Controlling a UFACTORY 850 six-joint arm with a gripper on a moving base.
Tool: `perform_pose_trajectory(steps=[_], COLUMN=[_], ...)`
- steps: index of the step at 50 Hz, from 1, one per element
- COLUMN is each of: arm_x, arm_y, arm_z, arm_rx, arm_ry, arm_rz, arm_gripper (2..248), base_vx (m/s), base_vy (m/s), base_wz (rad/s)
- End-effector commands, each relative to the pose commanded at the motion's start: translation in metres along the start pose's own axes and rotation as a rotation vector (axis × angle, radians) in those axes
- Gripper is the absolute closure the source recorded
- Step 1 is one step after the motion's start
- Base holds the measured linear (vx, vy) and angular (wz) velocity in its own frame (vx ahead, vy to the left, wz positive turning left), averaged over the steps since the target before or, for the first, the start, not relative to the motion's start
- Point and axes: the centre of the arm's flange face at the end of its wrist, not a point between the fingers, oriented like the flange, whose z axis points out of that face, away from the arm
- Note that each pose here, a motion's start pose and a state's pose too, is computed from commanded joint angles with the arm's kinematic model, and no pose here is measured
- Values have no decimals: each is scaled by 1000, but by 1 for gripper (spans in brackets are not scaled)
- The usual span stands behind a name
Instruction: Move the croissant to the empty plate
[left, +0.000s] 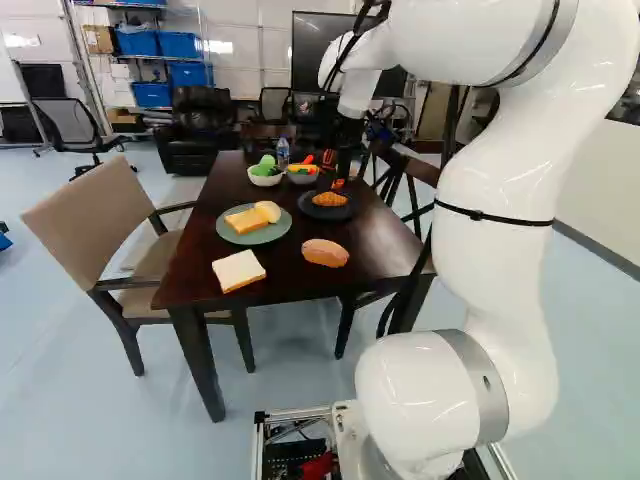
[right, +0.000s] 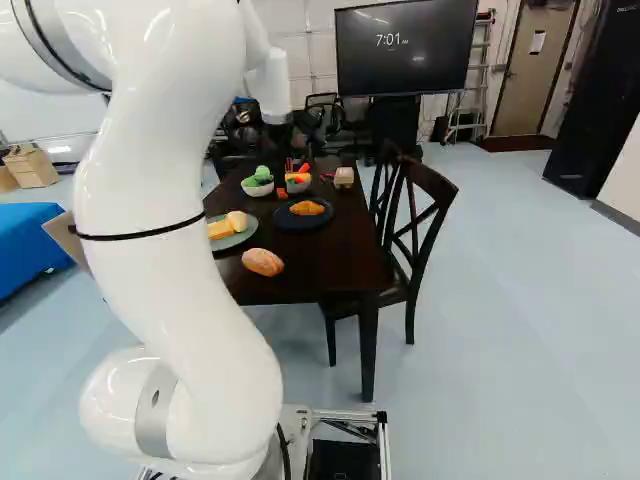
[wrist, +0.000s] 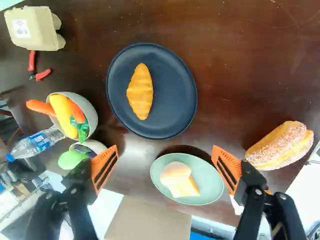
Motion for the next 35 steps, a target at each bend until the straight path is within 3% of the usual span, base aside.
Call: perform_pose_trajectory(steps=[35], arm_x=[0], arm_y=[0], arm_z=[0], arm_rx=[0], arm_ry=[0], arm_rz=[0], arm_gripper=[3], base_vx=[-3], base_vy=[0], base_wz=[0])
